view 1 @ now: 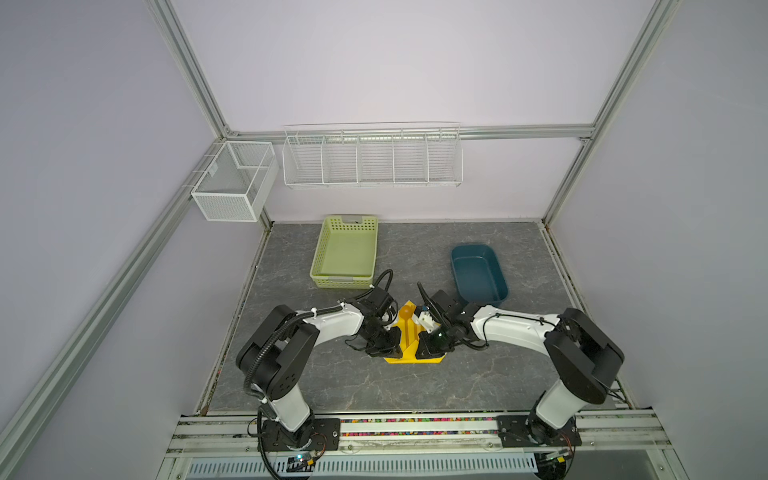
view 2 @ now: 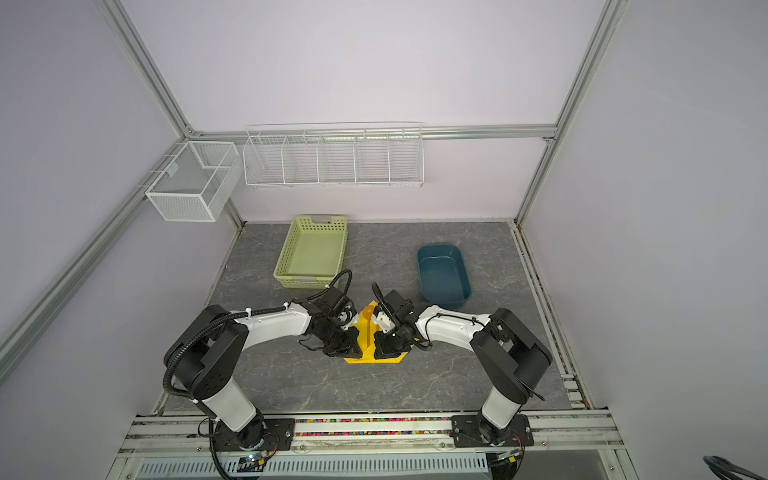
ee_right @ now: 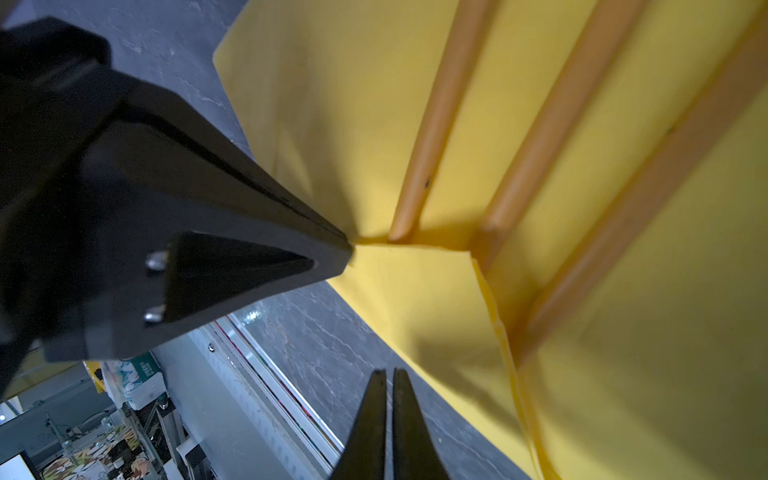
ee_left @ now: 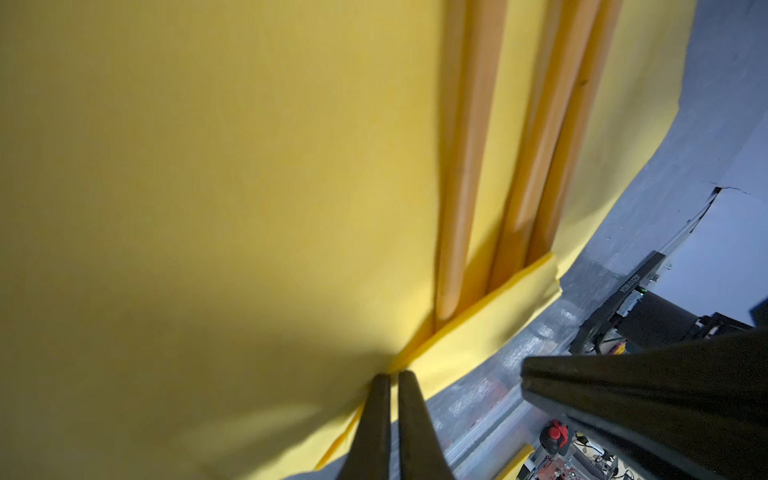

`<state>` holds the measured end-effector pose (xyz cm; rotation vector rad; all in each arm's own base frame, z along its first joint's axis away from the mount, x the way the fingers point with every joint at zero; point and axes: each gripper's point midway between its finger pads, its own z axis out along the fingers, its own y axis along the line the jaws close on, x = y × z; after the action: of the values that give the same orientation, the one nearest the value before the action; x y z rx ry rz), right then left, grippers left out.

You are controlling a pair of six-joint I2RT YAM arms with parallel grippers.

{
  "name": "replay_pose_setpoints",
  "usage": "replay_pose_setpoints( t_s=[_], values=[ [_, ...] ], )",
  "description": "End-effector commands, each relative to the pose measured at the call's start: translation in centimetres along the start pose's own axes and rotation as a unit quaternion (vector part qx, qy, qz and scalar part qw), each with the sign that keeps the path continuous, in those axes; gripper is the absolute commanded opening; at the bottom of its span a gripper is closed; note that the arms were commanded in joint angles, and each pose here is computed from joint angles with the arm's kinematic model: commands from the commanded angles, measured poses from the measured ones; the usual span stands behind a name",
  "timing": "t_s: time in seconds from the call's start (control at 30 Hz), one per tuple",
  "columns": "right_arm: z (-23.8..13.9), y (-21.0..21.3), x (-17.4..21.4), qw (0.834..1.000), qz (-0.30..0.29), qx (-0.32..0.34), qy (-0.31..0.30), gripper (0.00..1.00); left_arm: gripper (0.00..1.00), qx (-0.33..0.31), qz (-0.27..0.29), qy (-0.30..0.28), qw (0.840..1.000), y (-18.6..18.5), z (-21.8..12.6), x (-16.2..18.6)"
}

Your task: Place the utensils on the paper napkin and roll it up

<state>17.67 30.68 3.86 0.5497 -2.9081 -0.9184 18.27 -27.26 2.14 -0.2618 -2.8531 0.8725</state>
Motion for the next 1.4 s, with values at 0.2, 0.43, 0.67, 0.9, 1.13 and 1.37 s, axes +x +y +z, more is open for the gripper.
replay_pose_setpoints(
  t_s=[0.2, 0.43, 0.67, 0.9, 1.13, 1.37],
  values=[
    [1.7, -2.1, 1.6, 0.999, 0.028, 0.032, 0.033, 0.09, 0.09, -0.012, -0.006, -0.005, 1.0, 0.2, -0.4, 0.2],
    [1.6, -2.1, 1.6, 0.999, 0.026, 0.034, 0.03, 0.09, 0.12, 0.025, 0.008, -0.009, 1.0, -1.7, -1.4, 0.4],
    [1.5, -1.9, 1.5, 0.999, 0.024, 0.03, 0.029, 0.09, 0.12, 0.015, 0.006, 0.021, 1.0, -0.4, -0.5, 1.7],
    [1.2, -1.6, 1.3, 0.999, 0.023, 0.029, 0.027, 0.09, 0.11, -0.034, 0.001, 0.033, 0.999, 2.1, 0.3, 2.5],
    [0.8, 0.4, 0.8, 1.0, 0.013, -0.004, 0.015, 0.09, 0.1, -0.051, -0.011, 0.042, 0.998, 3.4, 1.1, 2.8],
    [2.1, 2.2, 0.6, 1.0, 0.002, -0.011, 0.018, 0.09, 0.1, -0.049, -0.011, 0.04, 0.998, 3.3, 1.1, 2.8]
  ],
)
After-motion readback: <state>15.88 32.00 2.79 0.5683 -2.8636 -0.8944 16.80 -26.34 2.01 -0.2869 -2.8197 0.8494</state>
